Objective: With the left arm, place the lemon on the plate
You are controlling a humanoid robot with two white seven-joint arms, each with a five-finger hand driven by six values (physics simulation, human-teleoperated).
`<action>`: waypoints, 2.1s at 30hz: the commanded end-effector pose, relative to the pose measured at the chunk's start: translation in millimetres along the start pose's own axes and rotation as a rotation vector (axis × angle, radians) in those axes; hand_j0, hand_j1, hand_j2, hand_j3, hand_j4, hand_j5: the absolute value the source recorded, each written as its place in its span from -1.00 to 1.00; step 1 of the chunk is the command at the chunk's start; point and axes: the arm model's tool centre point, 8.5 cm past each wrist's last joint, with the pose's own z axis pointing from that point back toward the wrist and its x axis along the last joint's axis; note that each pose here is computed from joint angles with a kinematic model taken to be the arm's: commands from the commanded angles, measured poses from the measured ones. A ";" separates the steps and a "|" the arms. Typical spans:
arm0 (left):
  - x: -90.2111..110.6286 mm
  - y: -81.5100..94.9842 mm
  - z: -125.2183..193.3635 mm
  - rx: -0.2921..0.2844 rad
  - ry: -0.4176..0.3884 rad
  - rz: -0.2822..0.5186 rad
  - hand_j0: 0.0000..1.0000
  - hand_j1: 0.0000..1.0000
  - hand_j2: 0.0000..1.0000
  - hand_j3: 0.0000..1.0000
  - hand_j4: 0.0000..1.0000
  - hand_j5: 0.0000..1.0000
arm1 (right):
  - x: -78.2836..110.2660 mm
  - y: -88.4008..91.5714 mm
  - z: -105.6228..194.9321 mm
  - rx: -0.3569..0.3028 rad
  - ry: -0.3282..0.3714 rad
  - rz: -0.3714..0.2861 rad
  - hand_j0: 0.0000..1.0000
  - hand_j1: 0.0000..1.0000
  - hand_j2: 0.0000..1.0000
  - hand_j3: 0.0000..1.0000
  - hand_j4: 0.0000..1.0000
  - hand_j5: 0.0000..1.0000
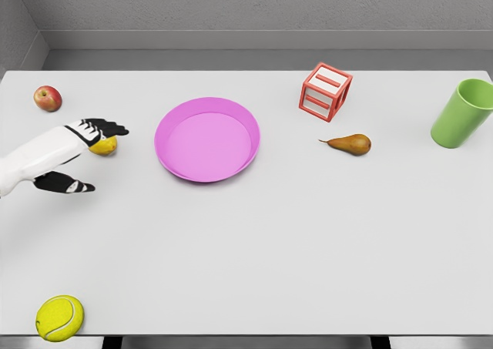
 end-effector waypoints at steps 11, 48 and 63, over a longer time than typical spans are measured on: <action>-6.3 9.3 4.9 0.018 0.029 -0.018 1.00 1.00 1.00 1.00 1.00 1.00 | -0.1 0.0 0.0 0.000 0.001 0.000 1.00 1.00 1.00 1.00 1.00 1.00; -63.7 0.9 -53.9 -0.185 0.174 -0.222 1.00 1.00 1.00 1.00 1.00 1.00 | -0.1 0.0 0.0 0.000 0.001 -0.001 1.00 1.00 1.00 1.00 1.00 1.00; -70.1 1.4 -55.5 -0.192 0.195 -0.231 1.00 1.00 1.00 1.00 1.00 1.00 | -0.1 0.0 0.0 0.000 0.001 0.000 1.00 1.00 1.00 1.00 1.00 1.00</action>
